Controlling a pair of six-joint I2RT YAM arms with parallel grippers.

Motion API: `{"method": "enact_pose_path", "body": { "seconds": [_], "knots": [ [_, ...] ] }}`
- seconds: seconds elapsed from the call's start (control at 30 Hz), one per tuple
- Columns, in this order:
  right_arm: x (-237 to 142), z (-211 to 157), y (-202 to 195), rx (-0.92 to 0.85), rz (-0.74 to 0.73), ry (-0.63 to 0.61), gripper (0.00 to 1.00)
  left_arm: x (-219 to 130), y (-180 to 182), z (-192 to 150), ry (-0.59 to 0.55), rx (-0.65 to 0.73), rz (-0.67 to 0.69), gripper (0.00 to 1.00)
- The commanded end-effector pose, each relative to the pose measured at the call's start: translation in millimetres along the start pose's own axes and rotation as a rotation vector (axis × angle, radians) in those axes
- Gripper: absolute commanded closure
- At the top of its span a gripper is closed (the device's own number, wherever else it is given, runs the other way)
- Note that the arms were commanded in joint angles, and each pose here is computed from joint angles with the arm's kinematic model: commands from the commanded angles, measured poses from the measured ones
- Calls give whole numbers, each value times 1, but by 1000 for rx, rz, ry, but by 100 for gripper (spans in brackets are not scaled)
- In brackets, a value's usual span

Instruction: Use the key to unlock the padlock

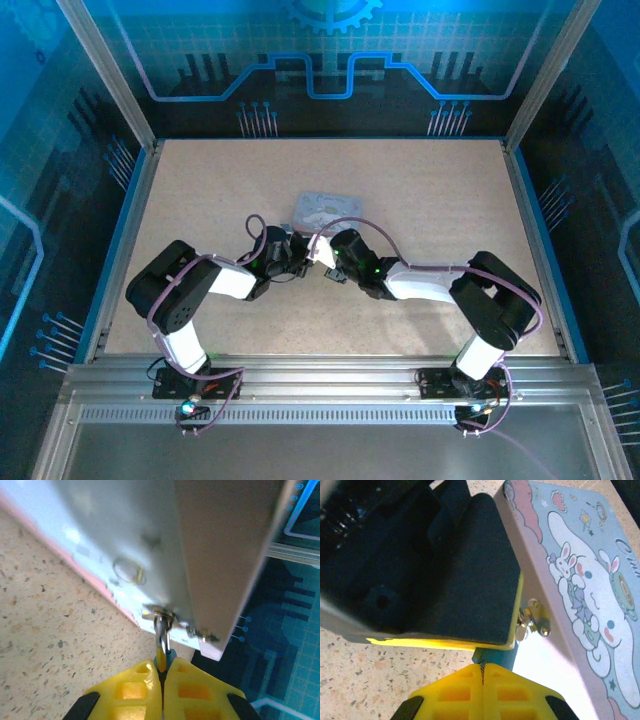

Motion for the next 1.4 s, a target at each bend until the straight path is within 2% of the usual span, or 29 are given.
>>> {"method": "enact_pose_path", "body": {
  "seconds": [0.0, 0.3, 0.5, 0.7, 0.93, 1.37],
  "knots": [
    [7, 9, 9, 107, 35, -47, 100, -3, -20, -8, 37, 30, -78, 100],
    [14, -7, 15, 217, 106, -51, 100, 2, -10, -9, 40, 33, -51, 100],
    [17, -16, 16, 267, 129, -34, 100, -2, -9, -8, 31, 75, -12, 74],
    [17, -23, 13, 319, 143, -23, 100, -19, -13, 2, -5, 131, 34, 54],
    [11, -20, 7, 396, 168, -55, 100, -52, -14, 20, -63, 187, 101, 45],
    [9, -36, -9, 706, 245, -37, 100, -106, -21, 71, -179, 357, 278, 29]
  ]
}}
Point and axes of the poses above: each hand's point on the last joint's axis, 136 mm out from that joint toward the fingers, its own x axis out along the fingers, its own y axis along the line the jaws close on, z = x × y, the point moved 4 cm from there along -x, back along the fingers, and after that the axes turned 7 degrees about x, right-handed, at the moved point
